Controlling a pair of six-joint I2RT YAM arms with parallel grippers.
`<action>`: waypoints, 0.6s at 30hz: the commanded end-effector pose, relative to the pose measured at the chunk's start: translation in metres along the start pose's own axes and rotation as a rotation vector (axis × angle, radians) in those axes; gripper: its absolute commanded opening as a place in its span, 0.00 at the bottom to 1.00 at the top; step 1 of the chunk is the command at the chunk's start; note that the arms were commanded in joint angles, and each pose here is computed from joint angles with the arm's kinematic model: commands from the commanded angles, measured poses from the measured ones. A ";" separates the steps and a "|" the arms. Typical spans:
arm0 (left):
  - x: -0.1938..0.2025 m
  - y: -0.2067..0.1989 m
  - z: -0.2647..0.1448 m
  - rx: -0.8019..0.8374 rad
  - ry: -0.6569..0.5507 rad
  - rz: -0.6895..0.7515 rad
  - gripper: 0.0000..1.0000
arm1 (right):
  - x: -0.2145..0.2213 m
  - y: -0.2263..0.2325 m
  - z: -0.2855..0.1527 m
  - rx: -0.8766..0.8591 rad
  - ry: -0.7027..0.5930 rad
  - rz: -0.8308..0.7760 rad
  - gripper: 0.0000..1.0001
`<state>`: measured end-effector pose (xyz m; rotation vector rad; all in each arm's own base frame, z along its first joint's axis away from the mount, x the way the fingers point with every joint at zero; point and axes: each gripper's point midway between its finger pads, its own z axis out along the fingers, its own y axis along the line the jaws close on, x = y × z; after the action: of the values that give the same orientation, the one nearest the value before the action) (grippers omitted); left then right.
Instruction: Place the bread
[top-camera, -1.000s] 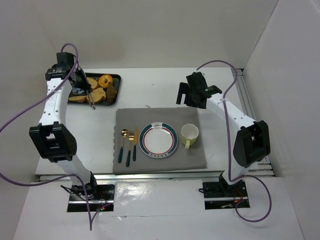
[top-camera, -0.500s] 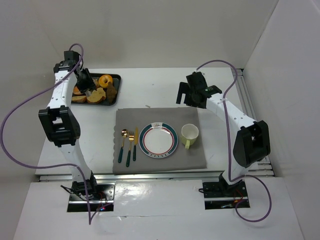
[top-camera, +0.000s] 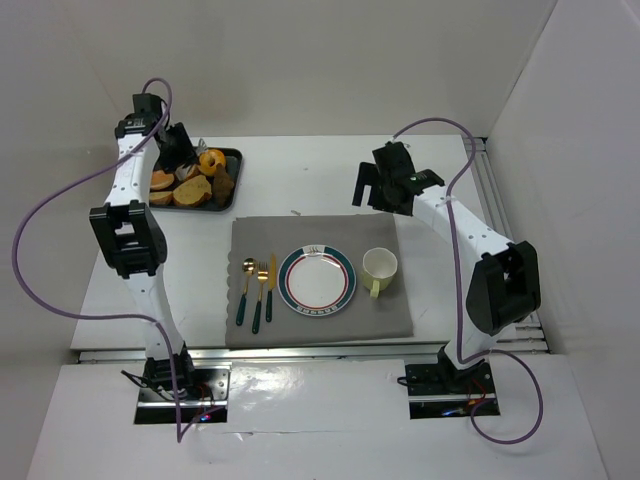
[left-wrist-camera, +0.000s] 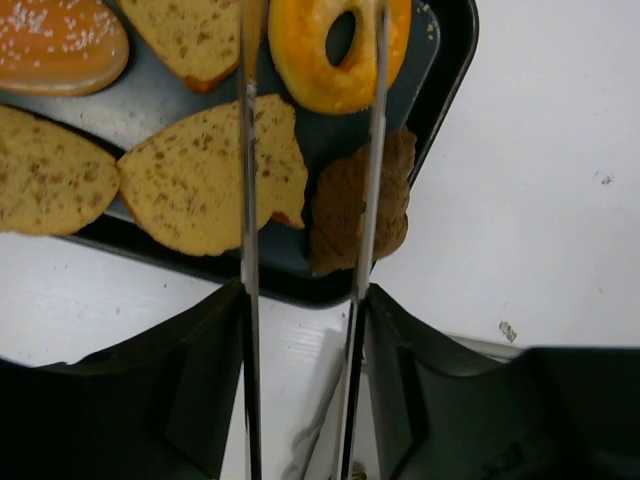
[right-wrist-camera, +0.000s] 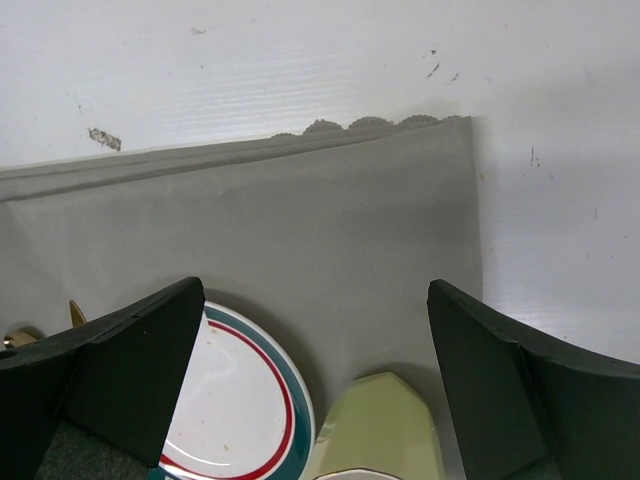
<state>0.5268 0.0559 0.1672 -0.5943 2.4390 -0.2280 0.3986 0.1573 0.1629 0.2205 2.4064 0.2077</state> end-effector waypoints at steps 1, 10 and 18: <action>-0.026 -0.012 0.003 0.057 -0.061 0.011 0.61 | -0.020 0.004 -0.007 -0.001 -0.053 0.018 1.00; -0.020 -0.010 0.022 0.064 -0.027 0.018 0.62 | -0.017 0.003 -0.002 0.009 -0.036 0.014 1.00; -0.010 -0.004 0.028 0.041 0.005 0.012 0.60 | -0.018 0.005 0.000 0.009 -0.036 0.023 1.00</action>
<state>0.5487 0.0540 0.1459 -0.5822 2.4518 -0.2694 0.4008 0.1568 0.1564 0.2330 2.4236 0.1894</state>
